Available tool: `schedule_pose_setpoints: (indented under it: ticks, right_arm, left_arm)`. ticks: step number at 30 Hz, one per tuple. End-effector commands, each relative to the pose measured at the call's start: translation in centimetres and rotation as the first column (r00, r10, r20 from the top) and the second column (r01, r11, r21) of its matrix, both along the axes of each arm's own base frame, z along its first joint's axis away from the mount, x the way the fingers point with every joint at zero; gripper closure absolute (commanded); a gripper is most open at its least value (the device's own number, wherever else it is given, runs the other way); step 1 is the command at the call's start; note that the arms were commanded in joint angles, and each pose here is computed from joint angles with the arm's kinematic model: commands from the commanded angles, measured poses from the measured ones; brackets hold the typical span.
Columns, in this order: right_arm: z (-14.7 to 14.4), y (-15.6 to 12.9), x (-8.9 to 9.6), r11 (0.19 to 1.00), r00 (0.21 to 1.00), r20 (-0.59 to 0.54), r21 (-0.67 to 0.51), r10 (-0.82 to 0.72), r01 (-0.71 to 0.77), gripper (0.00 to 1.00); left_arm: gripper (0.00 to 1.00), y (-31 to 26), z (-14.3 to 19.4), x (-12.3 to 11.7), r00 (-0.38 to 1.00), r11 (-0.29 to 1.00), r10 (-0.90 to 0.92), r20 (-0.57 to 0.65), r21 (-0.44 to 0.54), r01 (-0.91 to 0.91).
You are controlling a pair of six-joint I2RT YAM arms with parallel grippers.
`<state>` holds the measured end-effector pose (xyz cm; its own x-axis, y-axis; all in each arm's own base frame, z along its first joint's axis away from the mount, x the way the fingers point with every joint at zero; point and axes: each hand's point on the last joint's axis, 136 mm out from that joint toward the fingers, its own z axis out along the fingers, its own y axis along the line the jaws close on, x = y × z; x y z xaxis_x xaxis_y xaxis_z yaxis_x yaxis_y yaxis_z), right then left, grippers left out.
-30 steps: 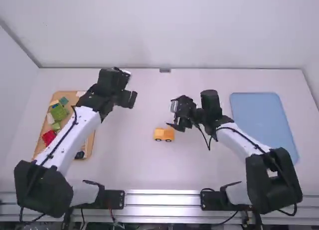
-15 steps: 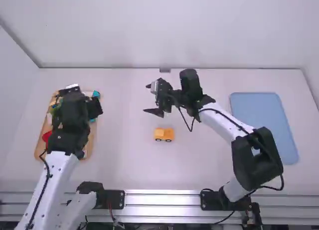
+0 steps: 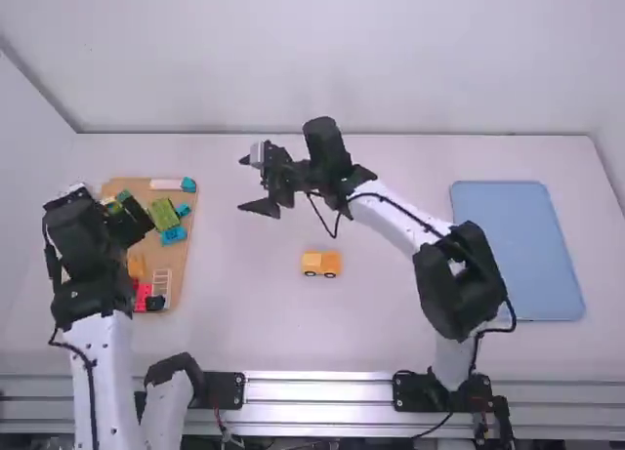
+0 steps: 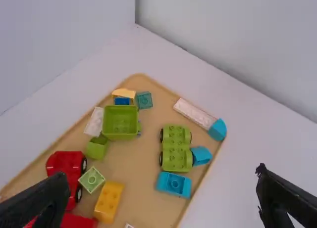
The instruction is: Assemble lego blocks to make yellow taxi
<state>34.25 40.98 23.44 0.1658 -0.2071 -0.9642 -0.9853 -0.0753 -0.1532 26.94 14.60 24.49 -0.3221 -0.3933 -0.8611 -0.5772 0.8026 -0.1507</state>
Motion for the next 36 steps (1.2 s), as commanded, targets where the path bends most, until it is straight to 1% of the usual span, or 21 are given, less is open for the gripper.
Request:
schedule_pose_setpoints:
  ticks: [1,2,5,10,11,13,14,16,19,20,23,25,27,28,30,33,35,36]
  right_arm:
    - [1.1,0.9,0.7,0.999,0.999,-0.025,0.003,-0.047,0.047,0.02]
    - [1.1,1.2,1.4,0.995,0.994,-0.032,-0.010,-0.103,0.102,0.02]
    - [0.7,1.4,2.1,0.987,0.988,-0.008,-0.034,-0.157,0.157,0.02]
    - [0.1,1.2,2.0,0.986,0.988,-0.009,-0.064,-0.155,0.154,0.02]
    - [0.0,1.2,1.9,0.986,0.988,-0.016,-0.071,-0.155,0.153,0.02]
    - [-0.1,1.1,1.9,0.985,0.988,-0.022,-0.076,-0.156,0.154,0.02]
    - [-0.4,1.0,1.9,0.984,0.987,-0.031,-0.087,-0.160,0.156,0.02]
    - [-0.7,0.8,2.0,0.983,0.986,-0.031,-0.096,-0.161,0.157,0.02]
    - [-1.1,0.6,1.9,0.981,0.986,-0.047,-0.112,-0.163,0.157,0.02]
    - [-1.1,0.6,1.9,0.981,0.985,-0.048,-0.113,-0.163,0.157,0.02]
    - [-1.4,0.2,2.1,0.978,0.983,-0.061,-0.126,-0.172,0.164,0.02]
    - [-1.6,0.1,2.1,0.978,0.983,-0.066,-0.132,-0.173,0.164,0.02]
    - [-1.9,-0.2,2.2,0.975,0.981,-0.077,-0.145,-0.179,0.166,0.02]
    - [-1.9,-0.2,2.2,0.975,0.981,-0.078,-0.146,-0.179,0.166,0.02]
    - [-2.3,-0.5,2.1,0.973,0.979,-0.093,-0.162,-0.184,0.167,0.02]
    - [-2.5,-0.6,2.1,0.971,0.977,-0.102,-0.171,-0.187,0.168,0.02]
    - [-2.9,-0.8,2.0,0.969,0.976,-0.114,-0.183,-0.188,0.166,0.02]
    - [-2.9,-0.8,2.0,0.969,0.975,-0.114,-0.183,-0.188,0.166,0.02]
  left_arm:
    - [0.01,-0.7,-1.4,1.4,0.997,0.994,-0.079,-0.002,-0.072,0.079]
    - [0.01,-0.3,-1.8,2.0,0.997,0.994,-0.074,-0.005,-0.078,0.073]
    - [0.01,0.9,-2.6,2.9,0.999,0.995,-0.032,-0.018,-0.096,0.030]
    - [0.01,2.0,-3.1,4.7,0.998,0.995,-0.031,-0.063,-0.101,0.024]
    - [0.01,2.6,-3.0,5.3,0.996,0.996,-0.039,-0.080,-0.087,0.032]
    - [0.01,2.9,-3.0,5.9,0.994,0.996,-0.050,-0.098,-0.080,0.042]
    - [0.01,3.2,-2.9,6.7,0.990,0.995,-0.059,-0.127,-0.082,0.049]
    - [0.01,3.9,-2.9,7.5,0.986,0.995,-0.059,-0.155,-0.094,0.045]
    - [0.01,5.7,-3.1,9.6,0.971,0.990,-0.058,-0.234,-0.139,0.025]
    - [0.01,5.9,-3.1,9.9,0.968,0.989,-0.057,-0.244,-0.145,0.022]
    - [0.01,7.4,-4.0,11.9,0.924,0.981,-0.090,-0.371,-0.195,0.018]
    - [0.01,8.1,-4.5,12.9,0.898,0.976,-0.107,-0.427,-0.215,0.013]
    - [0.01,9.8,-5.3,14.5,0.860,0.975,-0.094,-0.501,-0.220,-0.022]
    - [0.01,10.0,-5.3,14.6,0.858,0.975,-0.092,-0.505,-0.219,-0.024]
    - [0.01,11.1,-6.3,16.6,0.837,0.970,-0.104,-0.537,-0.241,-0.034]
    - [0.01,11.9,-7.5,17.9,0.818,0.967,-0.117,-0.563,-0.254,-0.037]
    - [0.01,13.2,-9.2,18.3,0.801,0.960,-0.116,-0.587,-0.274,-0.062]
    - [0.01,13.3,-9.4,18.3,0.799,0.959,-0.116,-0.589,-0.276,-0.064]
